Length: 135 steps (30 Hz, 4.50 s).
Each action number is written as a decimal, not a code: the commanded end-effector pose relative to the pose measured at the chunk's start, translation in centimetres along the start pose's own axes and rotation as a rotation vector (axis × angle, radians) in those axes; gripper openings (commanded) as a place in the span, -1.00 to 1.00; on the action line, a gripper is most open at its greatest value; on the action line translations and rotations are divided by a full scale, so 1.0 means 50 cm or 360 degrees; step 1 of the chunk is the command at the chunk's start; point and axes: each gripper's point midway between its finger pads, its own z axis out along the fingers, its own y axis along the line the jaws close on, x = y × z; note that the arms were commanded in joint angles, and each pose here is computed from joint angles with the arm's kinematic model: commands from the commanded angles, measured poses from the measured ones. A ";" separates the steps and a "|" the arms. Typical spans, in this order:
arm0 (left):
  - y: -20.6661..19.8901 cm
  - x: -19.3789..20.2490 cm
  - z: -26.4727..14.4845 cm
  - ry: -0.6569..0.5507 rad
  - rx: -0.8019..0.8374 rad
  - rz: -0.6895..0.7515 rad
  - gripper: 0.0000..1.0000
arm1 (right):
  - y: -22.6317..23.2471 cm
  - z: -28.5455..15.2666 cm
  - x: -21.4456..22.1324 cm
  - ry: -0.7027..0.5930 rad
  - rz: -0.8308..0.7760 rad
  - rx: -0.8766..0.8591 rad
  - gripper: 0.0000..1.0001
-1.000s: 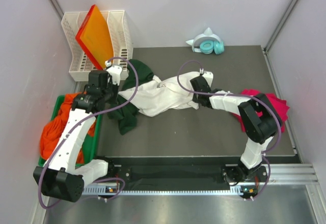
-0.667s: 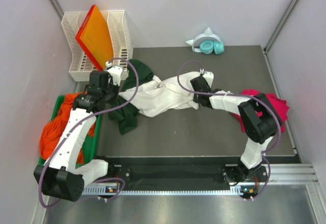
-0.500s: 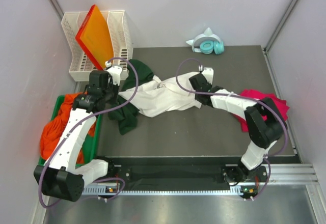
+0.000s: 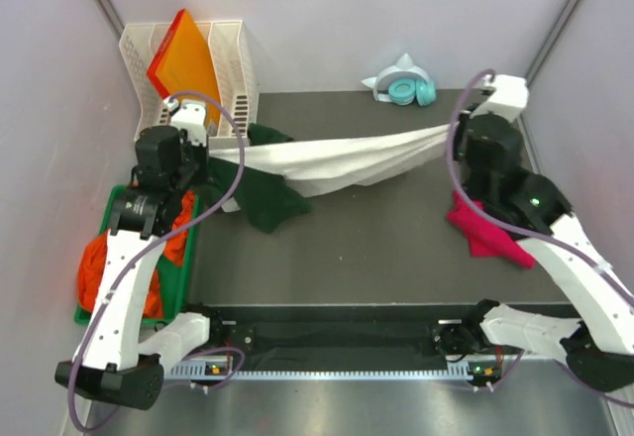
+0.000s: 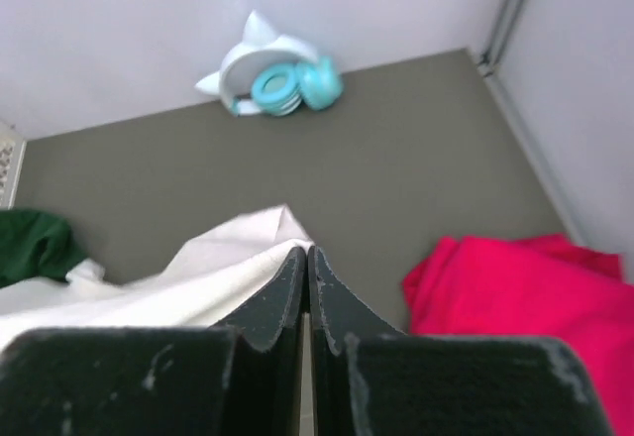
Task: Fold and stack the t-shirts
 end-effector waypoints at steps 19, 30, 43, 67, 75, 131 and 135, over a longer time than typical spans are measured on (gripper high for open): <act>0.152 -0.373 -0.467 -0.1052 -0.0429 -0.0028 -1.00 | -0.256 -0.290 -0.388 -0.0614 0.0134 0.0071 -1.00; 0.104 -0.402 -0.275 -0.0847 -0.0254 0.0053 -1.00 | -0.106 -0.170 -0.355 -0.0512 0.0139 -0.0027 -1.00; 0.033 -0.424 -0.168 -0.0745 0.0042 0.0091 -1.00 | -0.025 -0.071 -0.116 -0.0195 0.0057 -0.0131 -1.00; -0.406 -0.654 -0.177 -0.1264 0.0303 0.0619 -1.00 | -0.008 -0.043 0.076 0.0108 0.0085 -0.0166 -1.00; -0.245 -0.486 -0.021 -0.0875 0.0082 0.0616 -1.00 | -0.003 -0.038 0.106 0.0153 0.0084 -0.0174 -1.00; -0.109 -0.159 0.121 -0.0295 -0.0070 0.0631 -1.00 | 0.322 -0.153 0.753 0.1024 -0.0224 -0.0626 0.22; -0.108 -0.153 0.119 -0.0288 -0.0068 0.0634 -1.00 | 0.331 -0.147 0.765 0.1030 -0.0223 -0.0622 0.21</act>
